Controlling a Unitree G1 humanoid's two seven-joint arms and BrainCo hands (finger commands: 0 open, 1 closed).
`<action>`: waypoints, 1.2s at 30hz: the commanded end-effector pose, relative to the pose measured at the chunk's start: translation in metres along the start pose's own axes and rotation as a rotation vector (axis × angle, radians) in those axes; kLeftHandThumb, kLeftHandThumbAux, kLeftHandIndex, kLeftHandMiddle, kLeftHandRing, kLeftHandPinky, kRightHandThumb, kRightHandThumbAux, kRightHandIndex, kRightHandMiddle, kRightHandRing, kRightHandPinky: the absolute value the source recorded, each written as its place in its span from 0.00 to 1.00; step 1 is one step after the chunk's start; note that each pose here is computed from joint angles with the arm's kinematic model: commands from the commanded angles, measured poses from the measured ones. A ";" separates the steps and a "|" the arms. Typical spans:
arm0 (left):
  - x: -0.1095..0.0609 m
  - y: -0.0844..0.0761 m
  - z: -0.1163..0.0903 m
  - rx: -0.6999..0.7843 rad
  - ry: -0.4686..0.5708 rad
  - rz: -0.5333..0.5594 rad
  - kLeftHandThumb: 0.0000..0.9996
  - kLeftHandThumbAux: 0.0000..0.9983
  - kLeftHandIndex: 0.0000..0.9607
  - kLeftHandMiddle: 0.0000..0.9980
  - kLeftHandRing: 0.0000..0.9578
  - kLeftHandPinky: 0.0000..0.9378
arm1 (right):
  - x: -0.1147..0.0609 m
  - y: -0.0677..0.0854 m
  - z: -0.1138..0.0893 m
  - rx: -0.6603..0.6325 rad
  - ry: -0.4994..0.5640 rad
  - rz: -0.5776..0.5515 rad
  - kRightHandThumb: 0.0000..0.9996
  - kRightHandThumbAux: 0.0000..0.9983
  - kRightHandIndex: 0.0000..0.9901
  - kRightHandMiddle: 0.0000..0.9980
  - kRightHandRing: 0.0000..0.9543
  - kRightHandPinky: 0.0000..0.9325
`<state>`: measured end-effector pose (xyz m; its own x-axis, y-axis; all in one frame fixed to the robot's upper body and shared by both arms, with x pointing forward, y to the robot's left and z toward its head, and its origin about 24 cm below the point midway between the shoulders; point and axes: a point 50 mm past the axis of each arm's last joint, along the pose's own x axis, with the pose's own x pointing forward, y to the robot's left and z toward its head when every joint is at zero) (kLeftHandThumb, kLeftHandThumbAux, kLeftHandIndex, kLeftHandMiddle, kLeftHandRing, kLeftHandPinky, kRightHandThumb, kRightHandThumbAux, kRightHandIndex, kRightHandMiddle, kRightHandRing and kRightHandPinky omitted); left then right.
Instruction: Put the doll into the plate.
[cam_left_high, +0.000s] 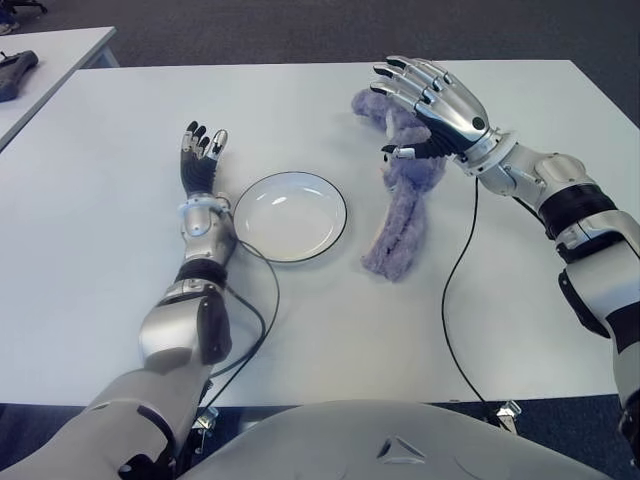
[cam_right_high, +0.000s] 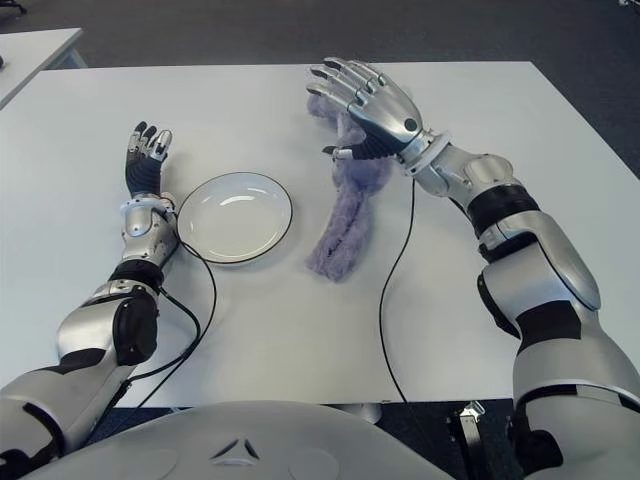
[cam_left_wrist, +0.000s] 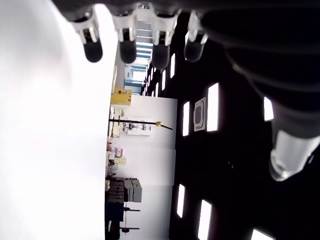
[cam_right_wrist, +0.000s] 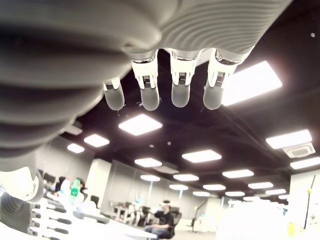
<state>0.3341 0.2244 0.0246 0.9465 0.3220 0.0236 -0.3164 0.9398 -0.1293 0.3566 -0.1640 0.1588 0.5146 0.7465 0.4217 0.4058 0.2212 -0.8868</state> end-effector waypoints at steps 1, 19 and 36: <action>-0.108 0.029 -0.115 -0.042 0.482 0.112 0.00 0.56 0.04 0.10 0.05 0.00 | -0.017 0.006 0.004 0.044 -0.003 0.018 0.27 0.50 0.06 0.02 0.01 0.03; -0.108 0.031 -0.114 -0.054 0.469 0.109 0.00 0.56 0.04 0.09 0.05 0.00 | -0.047 0.022 0.008 0.092 0.040 0.113 0.26 0.48 0.07 0.03 0.01 0.03; -0.108 0.033 -0.114 -0.066 0.466 0.114 0.00 0.57 0.04 0.09 0.05 0.00 | -0.066 0.036 0.015 0.136 0.068 0.170 0.31 0.49 0.10 0.05 0.03 0.04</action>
<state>0.3337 0.2260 0.0245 0.9470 0.3203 0.0236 -0.3143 0.9393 -0.1380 0.3347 -0.1910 0.1154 0.5936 0.7320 0.3344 0.2809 0.2010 -0.9385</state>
